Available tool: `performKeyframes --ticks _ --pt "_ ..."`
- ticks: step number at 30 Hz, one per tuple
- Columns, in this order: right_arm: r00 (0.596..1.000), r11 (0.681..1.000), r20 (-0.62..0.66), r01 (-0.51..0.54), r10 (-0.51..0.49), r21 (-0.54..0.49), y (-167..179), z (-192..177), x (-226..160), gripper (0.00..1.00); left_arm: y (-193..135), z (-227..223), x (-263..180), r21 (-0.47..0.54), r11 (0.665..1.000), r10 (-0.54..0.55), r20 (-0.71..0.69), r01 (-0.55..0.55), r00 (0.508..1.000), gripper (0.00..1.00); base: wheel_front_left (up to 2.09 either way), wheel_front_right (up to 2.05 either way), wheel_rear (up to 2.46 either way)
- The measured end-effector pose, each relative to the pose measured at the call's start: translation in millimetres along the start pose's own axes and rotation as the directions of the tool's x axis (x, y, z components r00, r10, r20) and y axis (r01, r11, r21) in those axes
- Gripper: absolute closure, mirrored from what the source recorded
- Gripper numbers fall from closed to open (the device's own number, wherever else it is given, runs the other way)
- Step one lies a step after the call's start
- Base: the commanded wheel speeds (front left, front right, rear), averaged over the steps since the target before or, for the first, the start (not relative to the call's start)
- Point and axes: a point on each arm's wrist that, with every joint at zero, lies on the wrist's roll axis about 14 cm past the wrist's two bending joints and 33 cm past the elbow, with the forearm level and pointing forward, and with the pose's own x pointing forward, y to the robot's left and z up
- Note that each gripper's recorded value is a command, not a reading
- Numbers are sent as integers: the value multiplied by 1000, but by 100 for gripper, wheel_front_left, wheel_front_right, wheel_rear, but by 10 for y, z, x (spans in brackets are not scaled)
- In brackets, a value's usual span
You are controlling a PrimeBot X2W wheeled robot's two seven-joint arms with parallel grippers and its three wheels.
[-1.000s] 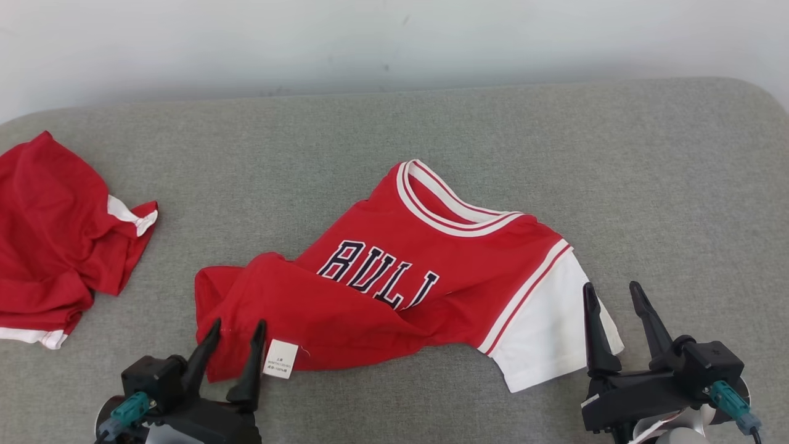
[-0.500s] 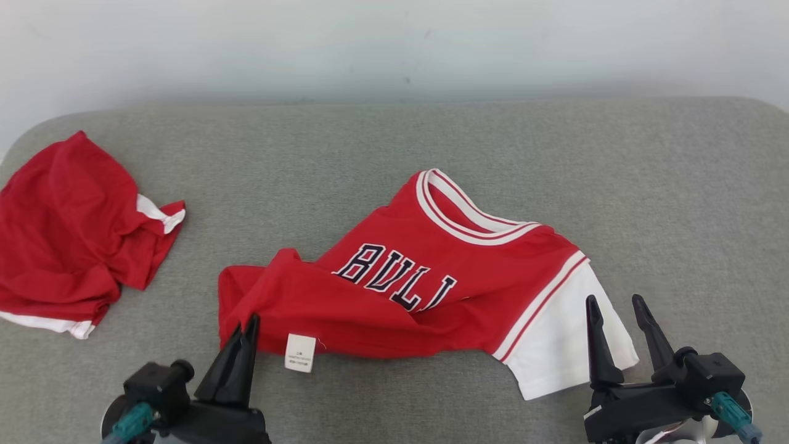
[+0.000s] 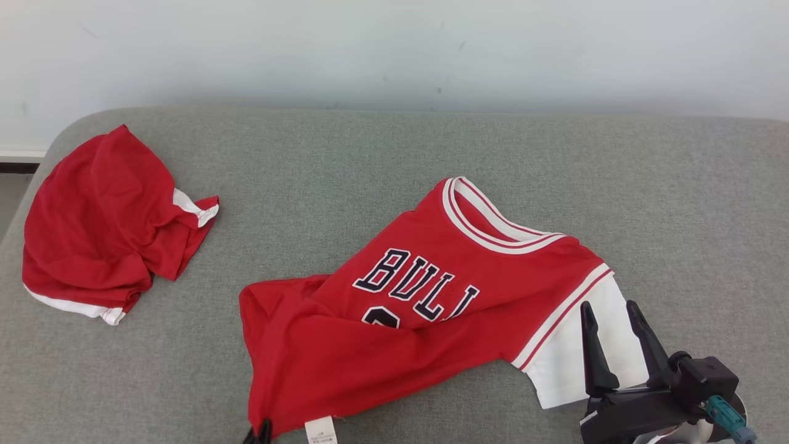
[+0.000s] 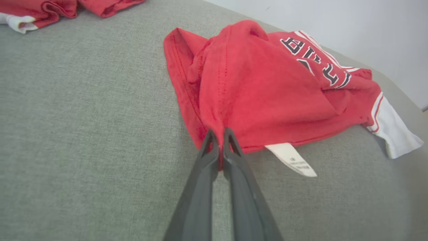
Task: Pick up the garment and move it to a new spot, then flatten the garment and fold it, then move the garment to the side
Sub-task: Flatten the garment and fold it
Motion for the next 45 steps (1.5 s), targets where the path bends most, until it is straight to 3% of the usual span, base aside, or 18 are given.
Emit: performKeyframes --ticks 5,11,17,30,45 --pt "1000 1000 5 -2 2 -4 5 23 -13 0 97 101 43 -6 1000 27 45 -27 999 0 0 0 0" --pt "1000 1000 20 11 -11 -15 -51 86 -66 0 156 771 140 16 997 67 264 -74 962 0 0 0 0" --pt "999 999 31 27 -27 -18 -106 127 -132 0 231 1031 123 40 992 95 352 -116 931 0 0 0 0" --pt "998 996 15 60 -60 -69 -259 97 -429 0 320 952 67 124 983 88 338 -137 937 0 0 0 0" --pt "999 996 -8 50 -51 -73 -218 20 -496 0 288 826 74 157 981 61 301 -112 952 0 0 0 0"
